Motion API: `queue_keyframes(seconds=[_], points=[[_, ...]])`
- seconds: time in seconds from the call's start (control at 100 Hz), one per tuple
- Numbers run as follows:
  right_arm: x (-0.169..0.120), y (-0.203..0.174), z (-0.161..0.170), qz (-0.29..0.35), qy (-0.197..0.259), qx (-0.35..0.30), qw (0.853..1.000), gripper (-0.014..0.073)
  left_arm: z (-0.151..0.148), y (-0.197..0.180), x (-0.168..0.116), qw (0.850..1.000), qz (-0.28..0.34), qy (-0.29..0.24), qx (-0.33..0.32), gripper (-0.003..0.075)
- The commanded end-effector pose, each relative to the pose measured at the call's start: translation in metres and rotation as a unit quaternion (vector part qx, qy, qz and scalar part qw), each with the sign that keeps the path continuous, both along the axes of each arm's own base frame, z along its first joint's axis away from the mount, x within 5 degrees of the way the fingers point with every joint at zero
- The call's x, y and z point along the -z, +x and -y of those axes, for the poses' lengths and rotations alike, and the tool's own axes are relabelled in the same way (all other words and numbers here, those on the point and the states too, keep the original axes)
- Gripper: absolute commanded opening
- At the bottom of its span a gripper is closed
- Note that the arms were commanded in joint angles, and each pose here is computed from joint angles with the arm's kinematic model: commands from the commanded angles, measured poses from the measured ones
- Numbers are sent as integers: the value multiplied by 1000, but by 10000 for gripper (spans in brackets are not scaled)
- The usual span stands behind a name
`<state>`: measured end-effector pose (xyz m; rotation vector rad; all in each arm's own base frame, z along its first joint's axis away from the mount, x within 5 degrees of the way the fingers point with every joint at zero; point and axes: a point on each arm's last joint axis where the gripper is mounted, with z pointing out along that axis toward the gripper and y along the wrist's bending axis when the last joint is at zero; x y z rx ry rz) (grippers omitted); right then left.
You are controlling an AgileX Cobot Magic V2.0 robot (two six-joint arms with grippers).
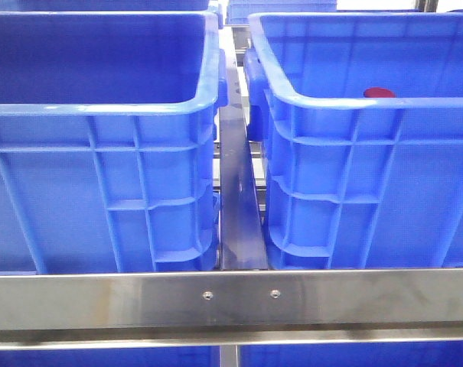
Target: Pick red and yellow buttons and place in box
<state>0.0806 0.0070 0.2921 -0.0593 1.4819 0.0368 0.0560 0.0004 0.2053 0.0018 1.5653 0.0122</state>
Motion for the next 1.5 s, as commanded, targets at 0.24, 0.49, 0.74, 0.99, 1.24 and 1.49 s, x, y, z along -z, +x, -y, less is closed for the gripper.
queue_keyframes(seconds=[0.24, 0.49, 0.74, 0.99, 1.24, 1.49], points=[[-9, -1, -1, 12, -1, -6, 1000, -60, 0, 0, 9, 1000, 28, -10, -1, -20], [-9, -1, -1, 12, -1, -6, 1000, -60, 0, 0, 9, 1000, 28, -10, -1, -20], [-9, 0, 1, 12, -1, 8, 1000, -60, 0, 0, 9, 1000, 28, -10, -1, -20], [-8, 0, 6, 9, 9, 32, 999, -60, 0, 0, 9, 1000, 28, -10, -1, -20], [-11, -1, 6, -5, 0, 34, 999, -60, 0, 0, 9, 1000, 28, -10, -1, -20], [-12, -2, 16, -4, -13, 90, 996, -60, 0, 0, 9, 1000, 28, -10, -1, -20]])
